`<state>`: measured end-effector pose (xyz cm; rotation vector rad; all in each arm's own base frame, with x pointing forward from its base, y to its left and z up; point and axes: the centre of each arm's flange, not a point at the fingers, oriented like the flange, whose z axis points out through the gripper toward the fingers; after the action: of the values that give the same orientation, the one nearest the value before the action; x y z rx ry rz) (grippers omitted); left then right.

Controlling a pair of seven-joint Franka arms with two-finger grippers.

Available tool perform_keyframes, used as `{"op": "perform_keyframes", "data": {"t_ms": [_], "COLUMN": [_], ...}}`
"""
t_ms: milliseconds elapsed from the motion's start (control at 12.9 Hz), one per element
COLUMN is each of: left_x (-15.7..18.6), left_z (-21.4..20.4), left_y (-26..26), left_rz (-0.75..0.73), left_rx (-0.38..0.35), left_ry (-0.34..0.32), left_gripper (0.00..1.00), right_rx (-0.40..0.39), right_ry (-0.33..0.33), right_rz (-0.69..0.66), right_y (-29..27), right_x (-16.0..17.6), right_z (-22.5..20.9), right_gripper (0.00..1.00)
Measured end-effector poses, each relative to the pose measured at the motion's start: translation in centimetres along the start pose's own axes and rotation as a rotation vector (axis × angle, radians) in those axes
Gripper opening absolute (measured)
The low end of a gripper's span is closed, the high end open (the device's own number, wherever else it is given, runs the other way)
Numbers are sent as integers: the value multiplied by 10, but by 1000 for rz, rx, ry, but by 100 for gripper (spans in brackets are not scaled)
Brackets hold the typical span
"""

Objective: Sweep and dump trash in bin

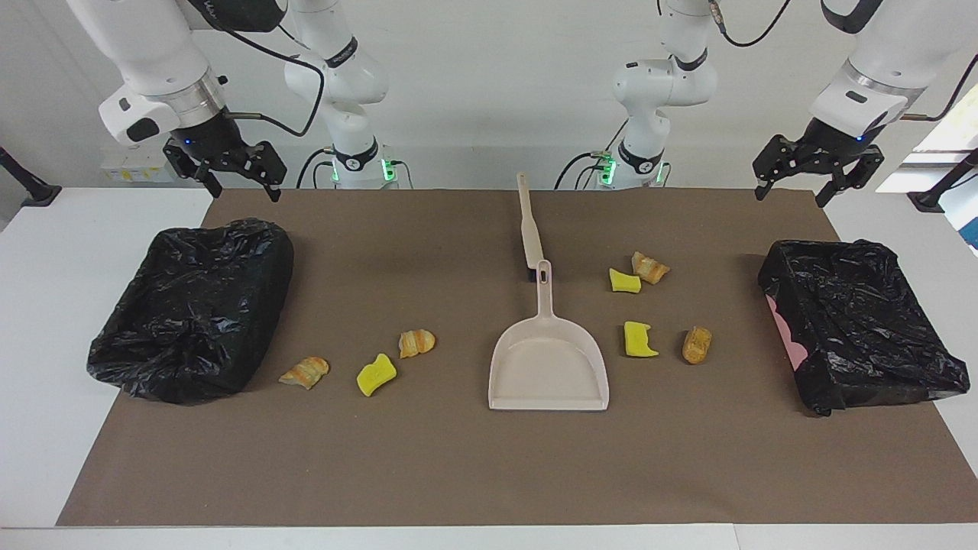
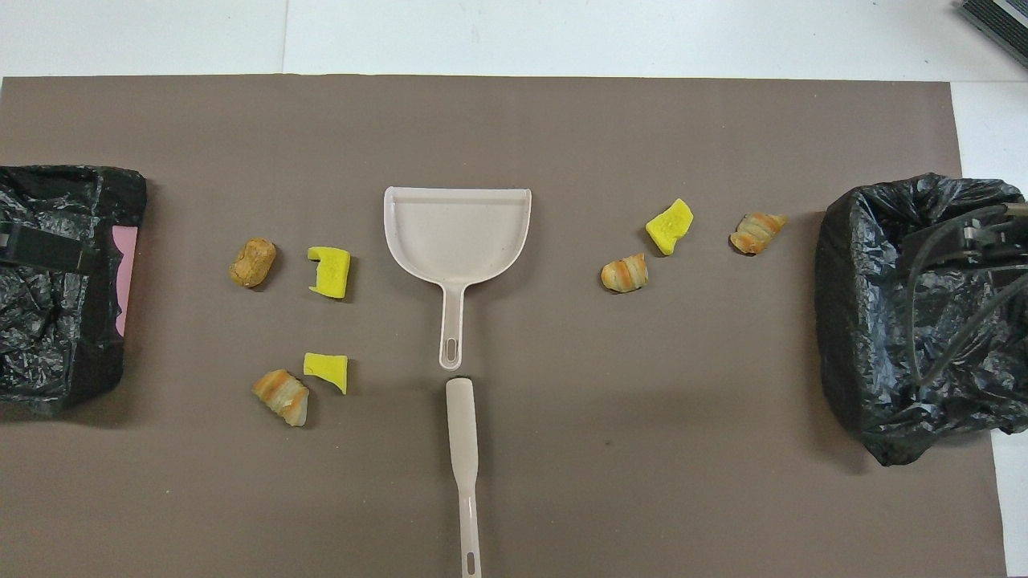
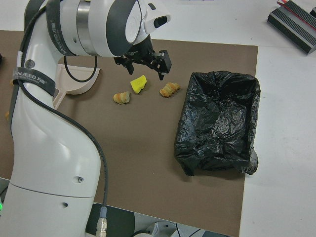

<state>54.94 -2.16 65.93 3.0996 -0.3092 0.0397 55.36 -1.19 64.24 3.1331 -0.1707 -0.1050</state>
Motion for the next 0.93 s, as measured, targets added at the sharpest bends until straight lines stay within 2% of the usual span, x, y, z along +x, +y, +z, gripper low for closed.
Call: {"op": "perform_keyframes", "data": {"t_ms": [931], "left_x": [0], "left_z": [0], "left_y": [0], "left_rz": [0], "left_rx": [0], "left_ry": [0], "left_gripper": [100], "right_rx": [0], "right_ry": [-5], "right_rz": [6], "right_y": [3], "right_x": [0], "right_z": [1], "right_gripper": [100]}}
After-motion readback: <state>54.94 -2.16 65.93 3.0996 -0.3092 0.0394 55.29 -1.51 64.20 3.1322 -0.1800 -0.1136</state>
